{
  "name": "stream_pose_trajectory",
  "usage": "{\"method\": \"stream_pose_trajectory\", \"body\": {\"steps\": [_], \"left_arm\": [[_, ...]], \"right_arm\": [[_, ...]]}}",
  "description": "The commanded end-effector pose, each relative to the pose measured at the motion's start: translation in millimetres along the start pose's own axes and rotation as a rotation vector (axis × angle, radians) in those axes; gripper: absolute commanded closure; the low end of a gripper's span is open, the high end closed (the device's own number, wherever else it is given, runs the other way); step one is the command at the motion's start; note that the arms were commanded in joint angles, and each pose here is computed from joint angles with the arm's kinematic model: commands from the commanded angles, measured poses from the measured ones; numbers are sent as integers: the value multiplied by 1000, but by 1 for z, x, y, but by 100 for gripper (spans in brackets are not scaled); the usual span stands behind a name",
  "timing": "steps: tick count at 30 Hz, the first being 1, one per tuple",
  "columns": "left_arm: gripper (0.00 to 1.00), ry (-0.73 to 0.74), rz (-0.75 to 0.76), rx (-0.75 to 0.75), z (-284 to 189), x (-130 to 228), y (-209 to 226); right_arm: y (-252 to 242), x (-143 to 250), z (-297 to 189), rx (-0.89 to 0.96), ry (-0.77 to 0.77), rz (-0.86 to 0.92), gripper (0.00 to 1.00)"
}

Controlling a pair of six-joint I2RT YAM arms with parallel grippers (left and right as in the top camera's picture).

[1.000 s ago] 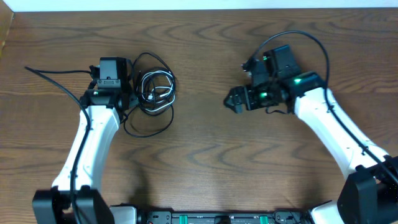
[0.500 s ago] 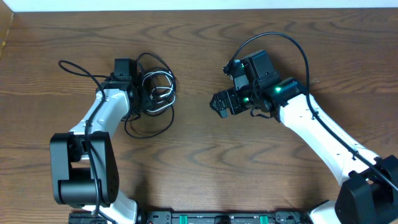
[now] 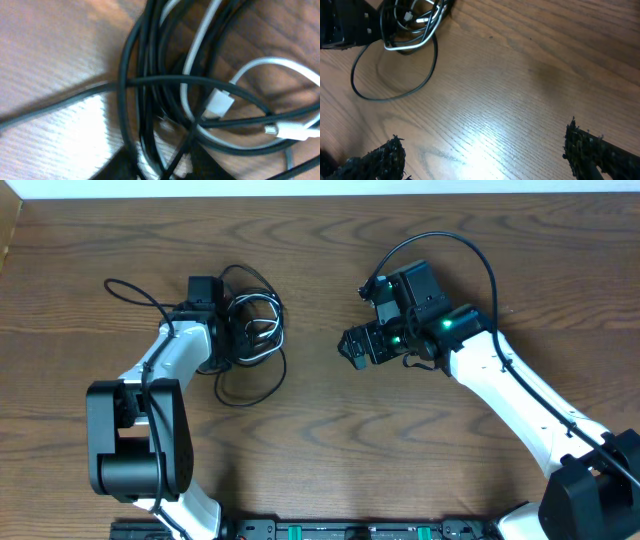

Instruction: Untangle cables

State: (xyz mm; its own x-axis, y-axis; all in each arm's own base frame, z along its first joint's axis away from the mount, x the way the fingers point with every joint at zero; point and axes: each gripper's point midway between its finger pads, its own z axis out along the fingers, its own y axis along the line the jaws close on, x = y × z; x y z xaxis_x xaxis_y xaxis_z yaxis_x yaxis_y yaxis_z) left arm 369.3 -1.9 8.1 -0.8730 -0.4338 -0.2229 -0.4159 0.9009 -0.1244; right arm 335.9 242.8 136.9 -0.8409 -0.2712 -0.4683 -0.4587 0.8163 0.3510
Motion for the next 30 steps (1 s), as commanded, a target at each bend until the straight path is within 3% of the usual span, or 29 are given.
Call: {"method": "stream_pose_trajectory", "body": {"steps": [1,10,13,18,22,30], "left_arm": [[92,23,-1,3,6,5,-1],[93,38,32,56,3,7,-11],[93,29,175,128,-8,8,-25],[93,-113,596,189,-55,7,-62],[93,-214,818,222,-88,13,-88],[93,-326,928,265,-127,19,-112]], "right_arm": [[4,-6,-8,0,-20,-16,1],[3,-2,-8,2,-7,-11,1],[4,-3,-8,-6,-10,5,2],[5,-10,-11,-52,-30,13,3],[-4,-15,-13,-42,-51,-6,2],[1,-15,-17,-111,-57,-178,9]]}}
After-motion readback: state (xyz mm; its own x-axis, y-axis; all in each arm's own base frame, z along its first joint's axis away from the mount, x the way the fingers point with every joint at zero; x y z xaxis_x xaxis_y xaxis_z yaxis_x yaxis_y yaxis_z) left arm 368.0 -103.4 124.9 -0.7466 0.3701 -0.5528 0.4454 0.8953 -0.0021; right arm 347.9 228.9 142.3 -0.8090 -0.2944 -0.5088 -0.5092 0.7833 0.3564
